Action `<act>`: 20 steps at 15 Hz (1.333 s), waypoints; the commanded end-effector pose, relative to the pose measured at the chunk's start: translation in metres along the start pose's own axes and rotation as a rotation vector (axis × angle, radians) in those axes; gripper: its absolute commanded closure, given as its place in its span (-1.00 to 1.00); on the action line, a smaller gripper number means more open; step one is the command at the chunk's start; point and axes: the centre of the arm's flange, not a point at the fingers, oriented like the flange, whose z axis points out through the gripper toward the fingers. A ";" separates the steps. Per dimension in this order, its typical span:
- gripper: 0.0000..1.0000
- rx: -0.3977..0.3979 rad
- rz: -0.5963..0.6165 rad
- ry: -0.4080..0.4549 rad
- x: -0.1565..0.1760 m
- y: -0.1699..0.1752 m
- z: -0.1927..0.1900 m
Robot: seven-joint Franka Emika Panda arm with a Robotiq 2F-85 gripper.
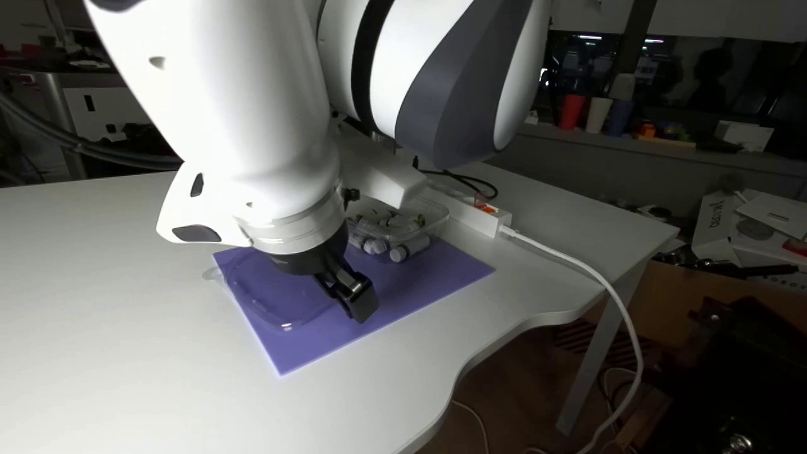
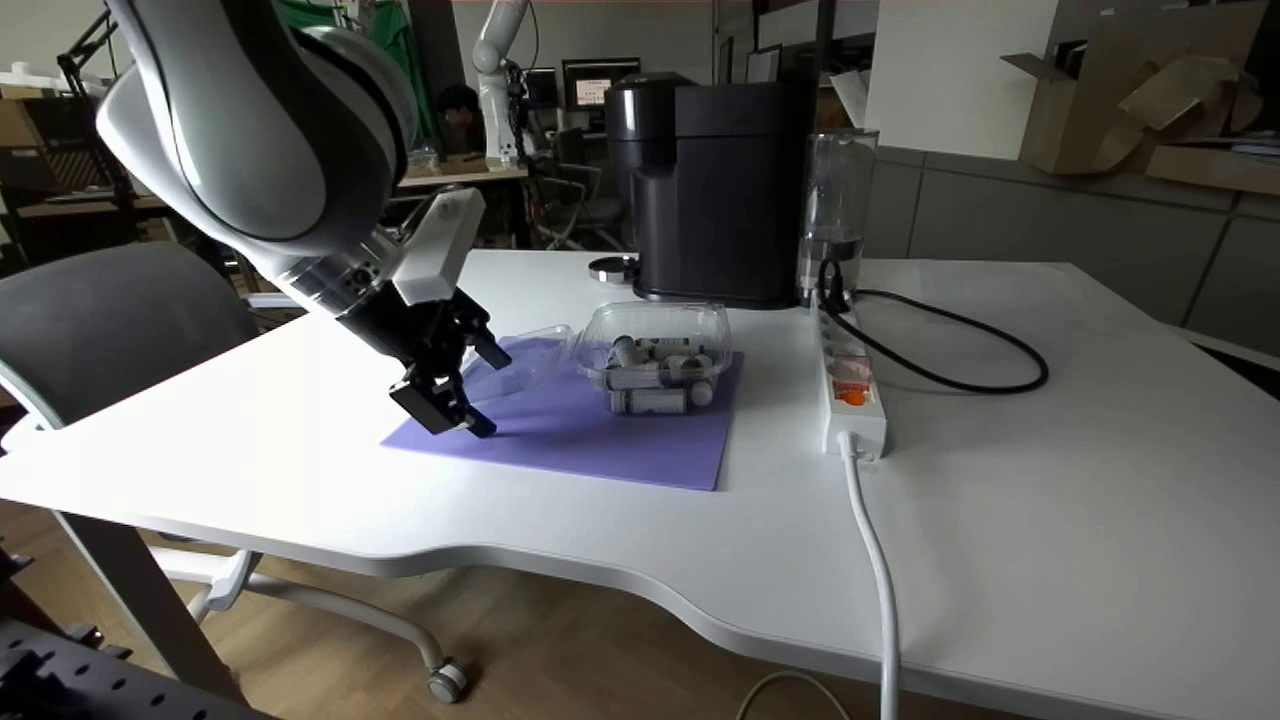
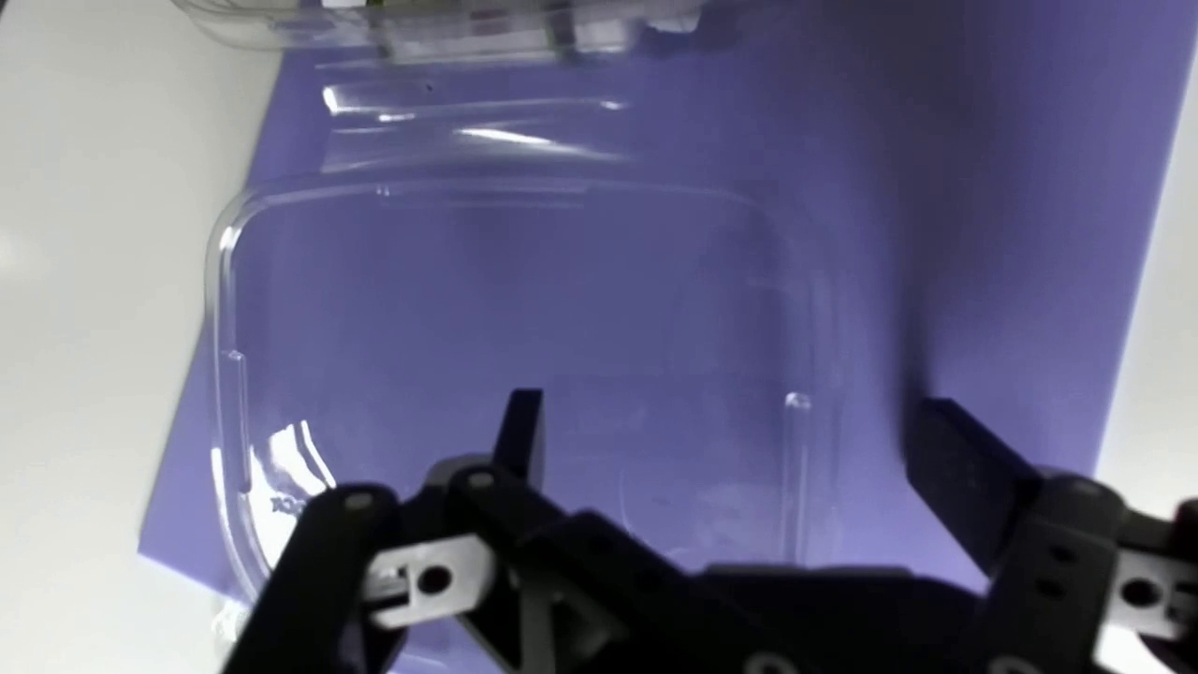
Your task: Close the lid of the clear bowl
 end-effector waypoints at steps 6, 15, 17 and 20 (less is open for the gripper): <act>-1.00 -0.112 0.053 -0.030 0.022 0.004 -0.002; -1.00 -0.143 0.232 -0.016 0.024 0.009 -0.008; -1.00 -0.132 0.303 0.011 0.021 0.010 -0.011; -1.00 -0.124 0.394 0.044 0.014 0.011 -0.017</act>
